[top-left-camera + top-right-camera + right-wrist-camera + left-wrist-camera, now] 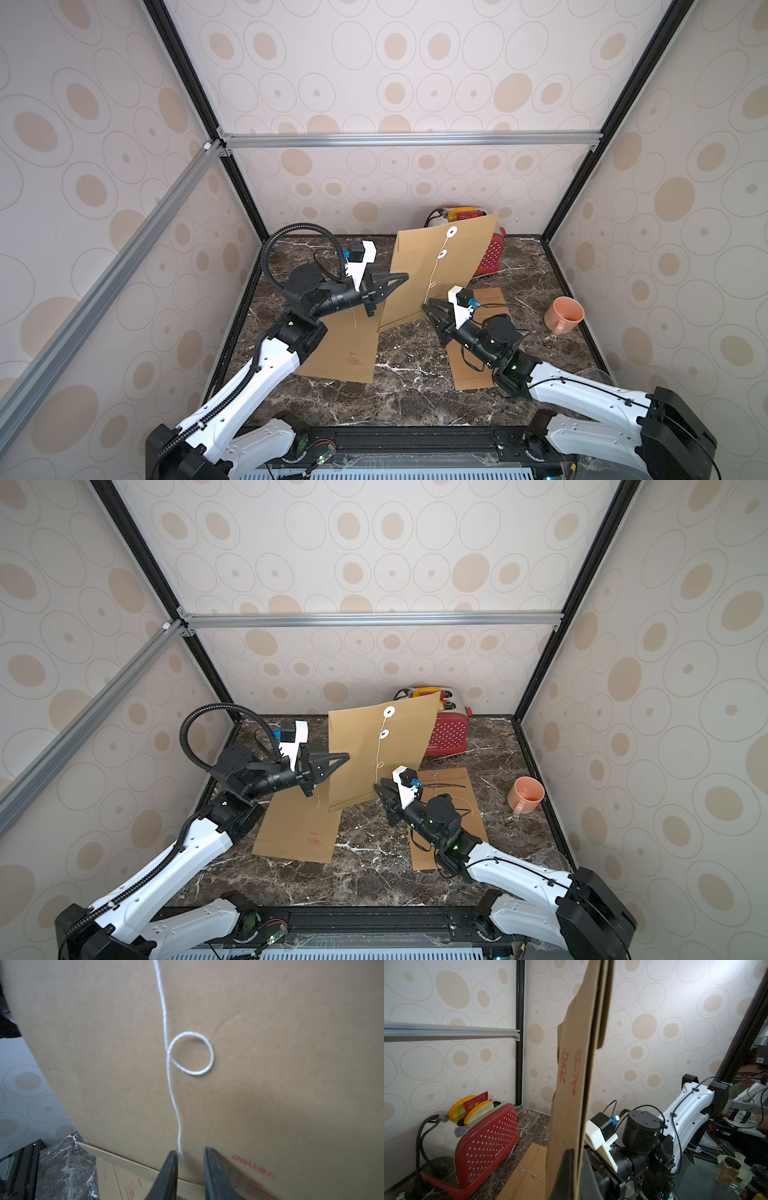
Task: Close the mouth of the file bag
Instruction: Close the file bag.
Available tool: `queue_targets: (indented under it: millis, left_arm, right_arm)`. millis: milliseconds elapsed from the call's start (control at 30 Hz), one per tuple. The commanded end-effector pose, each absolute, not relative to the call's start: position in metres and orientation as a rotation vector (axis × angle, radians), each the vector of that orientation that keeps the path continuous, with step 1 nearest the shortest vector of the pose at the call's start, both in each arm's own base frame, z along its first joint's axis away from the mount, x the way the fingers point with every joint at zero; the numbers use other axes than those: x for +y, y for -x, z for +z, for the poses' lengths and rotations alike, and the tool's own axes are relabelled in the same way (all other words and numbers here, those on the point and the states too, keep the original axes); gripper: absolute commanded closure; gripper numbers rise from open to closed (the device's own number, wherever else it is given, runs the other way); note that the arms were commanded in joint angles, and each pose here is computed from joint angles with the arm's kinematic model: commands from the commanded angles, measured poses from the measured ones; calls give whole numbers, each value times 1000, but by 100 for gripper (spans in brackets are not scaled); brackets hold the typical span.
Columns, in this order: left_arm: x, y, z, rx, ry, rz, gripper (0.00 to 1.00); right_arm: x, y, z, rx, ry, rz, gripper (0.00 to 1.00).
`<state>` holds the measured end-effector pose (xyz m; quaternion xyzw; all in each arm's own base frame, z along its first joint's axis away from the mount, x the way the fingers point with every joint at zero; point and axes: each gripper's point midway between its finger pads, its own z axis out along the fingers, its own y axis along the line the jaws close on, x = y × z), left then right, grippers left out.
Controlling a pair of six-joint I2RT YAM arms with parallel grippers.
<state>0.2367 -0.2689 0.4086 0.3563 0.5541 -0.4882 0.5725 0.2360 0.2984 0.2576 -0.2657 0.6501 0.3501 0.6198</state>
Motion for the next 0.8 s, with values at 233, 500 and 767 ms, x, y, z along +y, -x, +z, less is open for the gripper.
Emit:
queue_targets:
  millis: [233,500,767]
  left_arm:
    - [-270,-226,423,1232,-865,-1153,100]
    - [-272,-228,419,1244,-863,-1159,100]
    - [-270,-230,418,1255,-854,-1129,100]
  right_arm:
    - [305,-231,284,1424,577,890,71]
    - [304,-236,286,1431,553,875,76]
    - [294,-237,264,1507,560,812,100]
